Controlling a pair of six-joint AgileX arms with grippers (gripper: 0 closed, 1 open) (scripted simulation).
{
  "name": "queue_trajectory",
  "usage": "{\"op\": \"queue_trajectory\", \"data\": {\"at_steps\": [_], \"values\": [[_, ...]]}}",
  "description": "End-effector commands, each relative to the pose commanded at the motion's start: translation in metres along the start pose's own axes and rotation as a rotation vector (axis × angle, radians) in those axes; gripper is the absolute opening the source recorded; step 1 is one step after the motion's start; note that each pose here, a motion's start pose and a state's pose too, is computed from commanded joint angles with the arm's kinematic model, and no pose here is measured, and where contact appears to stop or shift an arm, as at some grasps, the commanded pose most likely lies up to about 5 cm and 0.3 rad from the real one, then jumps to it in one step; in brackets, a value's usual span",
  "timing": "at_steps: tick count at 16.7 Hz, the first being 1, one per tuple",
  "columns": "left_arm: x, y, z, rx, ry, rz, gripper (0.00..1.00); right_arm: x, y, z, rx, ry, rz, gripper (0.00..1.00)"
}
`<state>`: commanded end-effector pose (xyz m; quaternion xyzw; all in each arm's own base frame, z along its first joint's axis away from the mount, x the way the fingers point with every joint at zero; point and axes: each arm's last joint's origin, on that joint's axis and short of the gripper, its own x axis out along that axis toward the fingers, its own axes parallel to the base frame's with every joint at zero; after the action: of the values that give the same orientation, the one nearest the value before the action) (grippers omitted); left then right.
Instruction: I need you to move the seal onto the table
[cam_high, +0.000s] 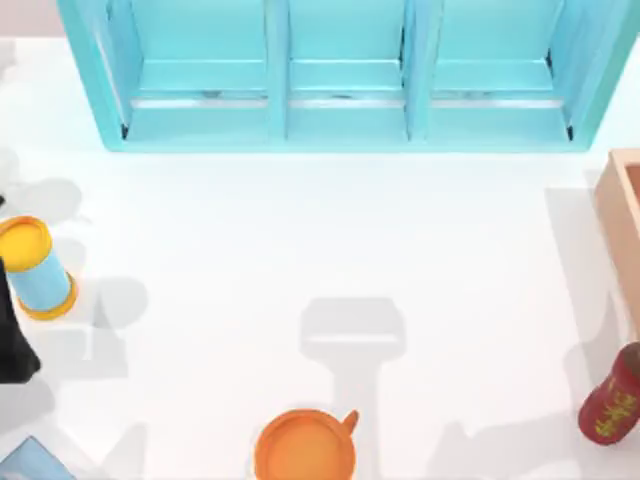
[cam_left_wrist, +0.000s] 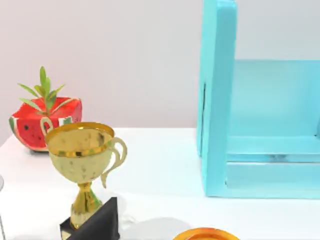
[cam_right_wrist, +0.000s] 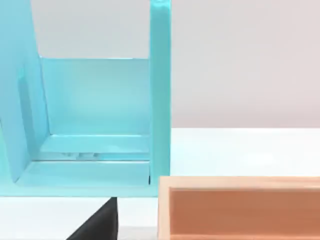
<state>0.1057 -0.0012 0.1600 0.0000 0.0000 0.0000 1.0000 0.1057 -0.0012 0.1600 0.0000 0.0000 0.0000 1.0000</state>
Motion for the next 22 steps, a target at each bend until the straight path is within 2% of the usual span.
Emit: {"op": "queue_trajectory", "data": {"at_steps": [4, 8, 11, 15, 19, 22], "values": [[0.000, 0.000, 0.000, 0.000, 0.000, 0.000, 1.00, 0.000, -0.001, 0.005, -0.010, 0.034, -0.010, 1.00], [0.000, 0.000, 0.000, 0.000, 0.000, 0.000, 1.00, 0.005, -0.006, 0.034, -0.055, 0.224, -0.053, 1.00], [0.000, 0.000, 0.000, 0.000, 0.000, 0.000, 1.00, 0.021, -0.014, 0.062, -0.088, 0.472, -0.086, 1.00], [0.000, 0.000, 0.000, 0.000, 0.000, 0.000, 1.00, 0.064, -0.033, 0.088, -0.100, 0.872, -0.099, 1.00], [0.000, 0.000, 0.000, 0.000, 0.000, 0.000, 1.00, 0.115, -0.060, 0.091, -0.066, 1.247, -0.070, 1.00], [0.000, 0.000, 0.000, 0.000, 0.000, 0.000, 1.00, 0.144, -0.079, 0.087, -0.029, 1.441, -0.036, 1.00]]}}
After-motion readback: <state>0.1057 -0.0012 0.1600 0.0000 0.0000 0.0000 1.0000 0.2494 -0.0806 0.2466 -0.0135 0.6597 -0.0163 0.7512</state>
